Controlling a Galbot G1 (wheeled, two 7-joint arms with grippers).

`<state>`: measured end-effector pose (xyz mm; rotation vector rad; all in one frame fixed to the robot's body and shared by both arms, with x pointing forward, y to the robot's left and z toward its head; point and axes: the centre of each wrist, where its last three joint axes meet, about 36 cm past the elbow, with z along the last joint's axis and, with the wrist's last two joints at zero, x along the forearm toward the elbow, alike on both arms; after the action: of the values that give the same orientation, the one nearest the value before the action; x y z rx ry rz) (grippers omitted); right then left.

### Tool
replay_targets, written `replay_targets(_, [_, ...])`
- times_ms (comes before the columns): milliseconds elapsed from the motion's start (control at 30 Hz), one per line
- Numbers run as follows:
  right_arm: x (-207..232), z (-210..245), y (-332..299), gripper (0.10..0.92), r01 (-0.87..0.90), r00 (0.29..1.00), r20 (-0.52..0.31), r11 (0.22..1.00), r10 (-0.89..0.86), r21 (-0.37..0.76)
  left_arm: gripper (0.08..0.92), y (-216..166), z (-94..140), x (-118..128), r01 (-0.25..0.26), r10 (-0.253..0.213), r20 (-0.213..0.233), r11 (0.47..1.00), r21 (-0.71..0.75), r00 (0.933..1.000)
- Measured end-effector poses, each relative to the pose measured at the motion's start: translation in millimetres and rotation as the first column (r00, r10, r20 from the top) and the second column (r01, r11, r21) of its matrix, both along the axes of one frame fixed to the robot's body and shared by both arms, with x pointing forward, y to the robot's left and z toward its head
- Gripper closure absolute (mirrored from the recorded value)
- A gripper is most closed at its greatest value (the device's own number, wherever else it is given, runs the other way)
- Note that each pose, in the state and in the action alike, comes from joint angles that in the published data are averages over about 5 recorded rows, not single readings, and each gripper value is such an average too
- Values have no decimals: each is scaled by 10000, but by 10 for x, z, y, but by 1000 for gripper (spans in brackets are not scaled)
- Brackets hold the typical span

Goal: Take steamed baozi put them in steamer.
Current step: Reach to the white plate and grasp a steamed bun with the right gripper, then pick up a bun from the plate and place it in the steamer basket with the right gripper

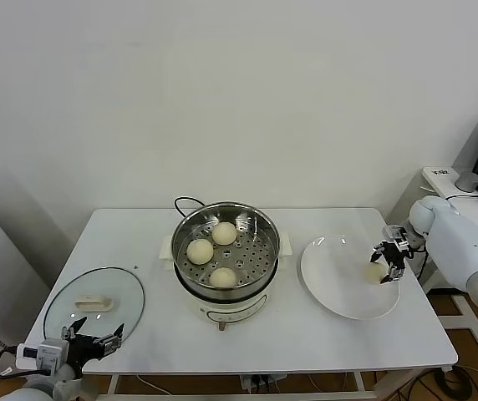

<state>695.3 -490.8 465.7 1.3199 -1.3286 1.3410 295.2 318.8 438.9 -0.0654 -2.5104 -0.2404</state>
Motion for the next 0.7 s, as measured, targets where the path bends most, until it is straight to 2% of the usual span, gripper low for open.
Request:
replay_targets(100, [1,-14,13,547,30,10000,-57,10000,-30,16,177,-8,8,-3,13,-13,20,10000,-20,10000])
replay_targets(200, [0,-14,15,589,76,9999,-119,10000,-75,40,177,-14,11,-10,18,-17,24,10000,-33,10000])
replay_targets(467, [33,197,37,589,195,9998,-89,9996,-193,191,177,-13,25,-34,-48,48,21,10000,69,10000])
replay_targets(700, [141,892,252,589,286,9991,305,9982,-303,529,177,-25,60,-57,-69,68,87,9999,89,9999])
